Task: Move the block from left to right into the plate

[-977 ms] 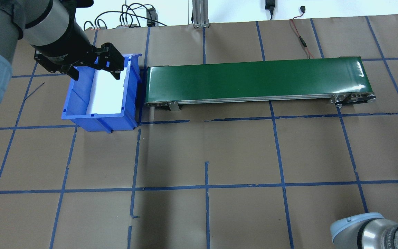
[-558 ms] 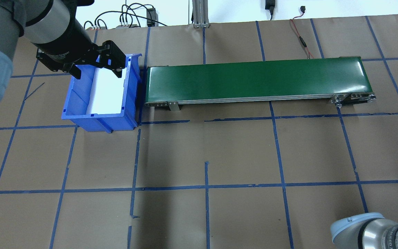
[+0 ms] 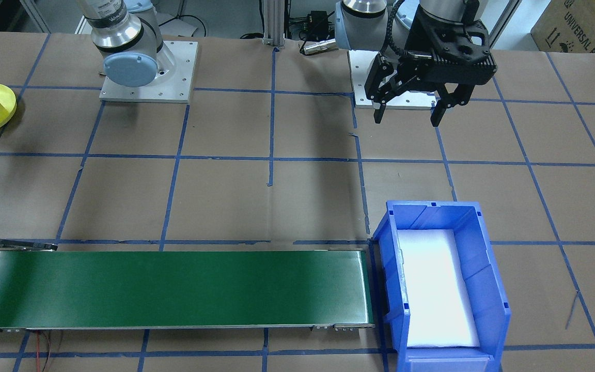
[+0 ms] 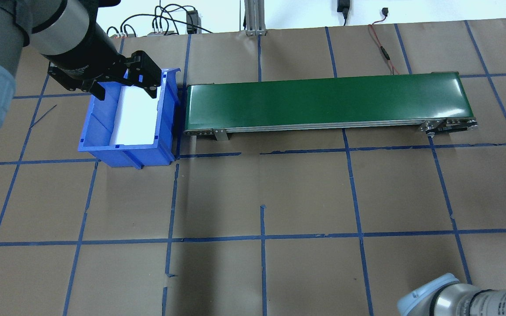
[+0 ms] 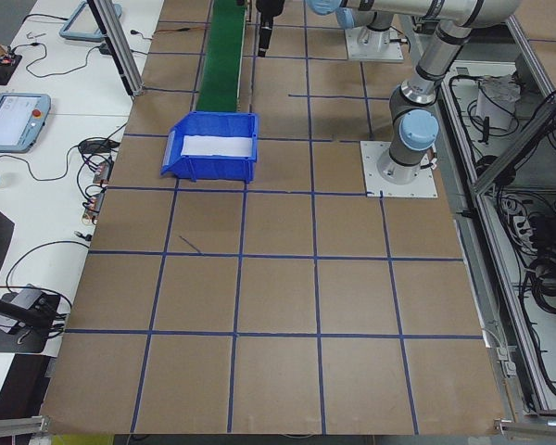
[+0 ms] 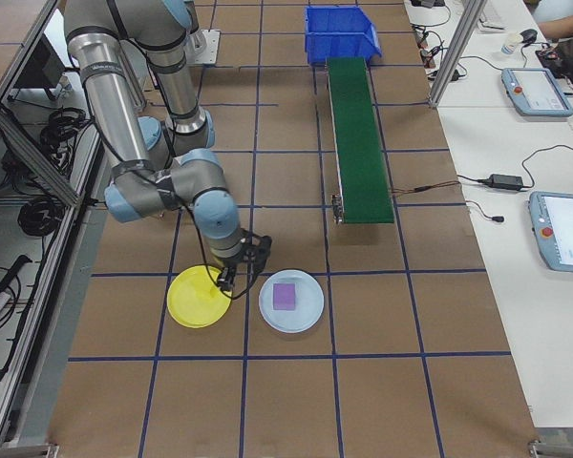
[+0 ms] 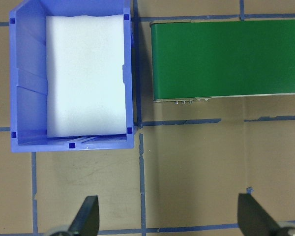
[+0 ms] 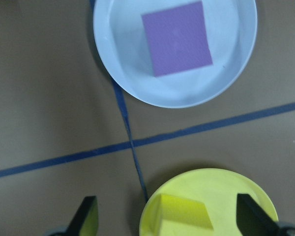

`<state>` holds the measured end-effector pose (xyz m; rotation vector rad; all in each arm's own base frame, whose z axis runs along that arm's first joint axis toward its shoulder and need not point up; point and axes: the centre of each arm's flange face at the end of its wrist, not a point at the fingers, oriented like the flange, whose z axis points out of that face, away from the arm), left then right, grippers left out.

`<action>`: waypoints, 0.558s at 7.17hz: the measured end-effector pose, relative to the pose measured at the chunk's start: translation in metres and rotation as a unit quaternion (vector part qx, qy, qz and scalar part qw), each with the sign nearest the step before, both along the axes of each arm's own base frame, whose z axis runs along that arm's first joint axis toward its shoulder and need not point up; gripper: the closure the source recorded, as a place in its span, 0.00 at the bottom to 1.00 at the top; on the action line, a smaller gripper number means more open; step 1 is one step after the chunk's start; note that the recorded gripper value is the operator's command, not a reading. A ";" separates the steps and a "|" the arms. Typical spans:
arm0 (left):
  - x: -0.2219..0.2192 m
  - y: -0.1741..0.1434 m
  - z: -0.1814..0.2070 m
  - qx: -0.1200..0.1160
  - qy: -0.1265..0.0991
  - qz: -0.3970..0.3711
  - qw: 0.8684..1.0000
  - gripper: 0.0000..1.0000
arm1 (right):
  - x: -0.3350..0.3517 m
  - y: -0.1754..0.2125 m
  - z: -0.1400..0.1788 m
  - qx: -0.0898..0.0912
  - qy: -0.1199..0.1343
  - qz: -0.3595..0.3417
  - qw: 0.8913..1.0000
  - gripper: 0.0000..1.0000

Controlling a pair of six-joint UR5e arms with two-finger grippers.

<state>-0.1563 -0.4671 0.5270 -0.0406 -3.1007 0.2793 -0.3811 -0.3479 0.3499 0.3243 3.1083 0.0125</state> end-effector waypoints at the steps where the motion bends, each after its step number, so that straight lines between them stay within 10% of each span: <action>1: 0.000 0.000 -0.001 0.001 0.000 0.000 1.000 0.00 | 0.054 -0.050 0.037 0.008 0.025 0.011 1.000 0.00; 4: 0.001 -0.001 0.000 0.000 0.000 -0.001 1.000 0.00 | 0.223 -0.131 0.090 0.023 0.067 0.094 0.993 0.00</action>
